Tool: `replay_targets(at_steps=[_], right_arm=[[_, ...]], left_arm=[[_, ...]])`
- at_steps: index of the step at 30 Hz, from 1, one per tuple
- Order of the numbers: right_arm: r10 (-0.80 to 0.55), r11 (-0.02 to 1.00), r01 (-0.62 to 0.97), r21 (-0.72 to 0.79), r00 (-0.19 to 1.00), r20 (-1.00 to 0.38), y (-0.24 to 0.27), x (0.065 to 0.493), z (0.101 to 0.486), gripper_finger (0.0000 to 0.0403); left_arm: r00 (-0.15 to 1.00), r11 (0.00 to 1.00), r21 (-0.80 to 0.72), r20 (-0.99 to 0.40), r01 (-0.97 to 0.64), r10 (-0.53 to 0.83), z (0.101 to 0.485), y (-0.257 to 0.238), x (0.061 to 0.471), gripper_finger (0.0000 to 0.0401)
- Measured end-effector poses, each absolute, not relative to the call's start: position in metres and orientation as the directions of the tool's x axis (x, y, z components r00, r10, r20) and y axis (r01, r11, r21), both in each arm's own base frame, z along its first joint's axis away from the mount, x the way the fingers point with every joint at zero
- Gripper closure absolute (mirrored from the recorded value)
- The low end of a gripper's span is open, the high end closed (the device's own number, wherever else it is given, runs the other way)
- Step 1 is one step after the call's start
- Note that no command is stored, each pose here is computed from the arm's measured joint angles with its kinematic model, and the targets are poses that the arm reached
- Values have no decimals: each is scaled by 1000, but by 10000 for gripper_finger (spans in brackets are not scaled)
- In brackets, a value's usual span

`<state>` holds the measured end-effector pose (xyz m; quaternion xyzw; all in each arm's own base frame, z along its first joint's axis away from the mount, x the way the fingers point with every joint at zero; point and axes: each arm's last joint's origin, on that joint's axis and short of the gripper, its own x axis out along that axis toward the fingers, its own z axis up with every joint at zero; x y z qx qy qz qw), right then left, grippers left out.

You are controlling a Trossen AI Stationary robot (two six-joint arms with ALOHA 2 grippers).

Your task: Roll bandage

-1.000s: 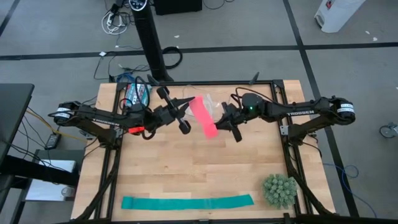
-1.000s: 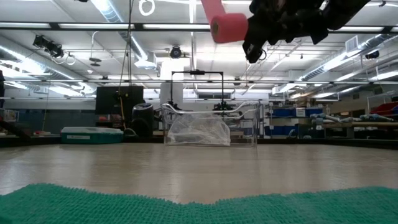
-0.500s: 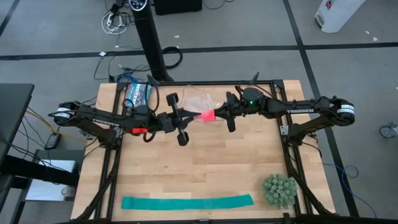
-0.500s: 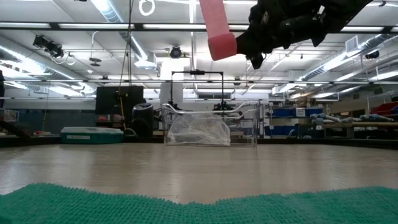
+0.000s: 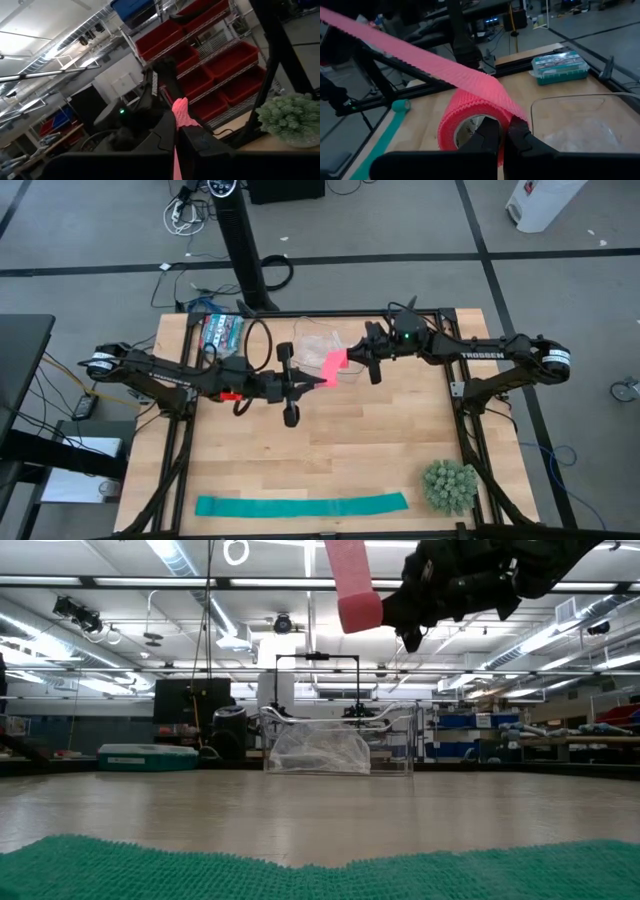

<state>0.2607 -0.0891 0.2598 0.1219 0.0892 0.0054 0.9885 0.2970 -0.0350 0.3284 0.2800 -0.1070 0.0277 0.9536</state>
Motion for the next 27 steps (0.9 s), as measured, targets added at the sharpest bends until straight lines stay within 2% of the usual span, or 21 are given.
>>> replay_targets(at_steps=[7, 27], right_arm=[[25, 967, 17, 256, 987, -158, -97, 258, 261, 403], [14, 976, -26, 216, 998, 57, -99, 258, 283, 403]], left_arm=[[982, 840, 533, 188, -105, 4, 325, -38, 297, 391], [1000, 858, 513, 22, -12, 1, 309, -38, 299, 391]])
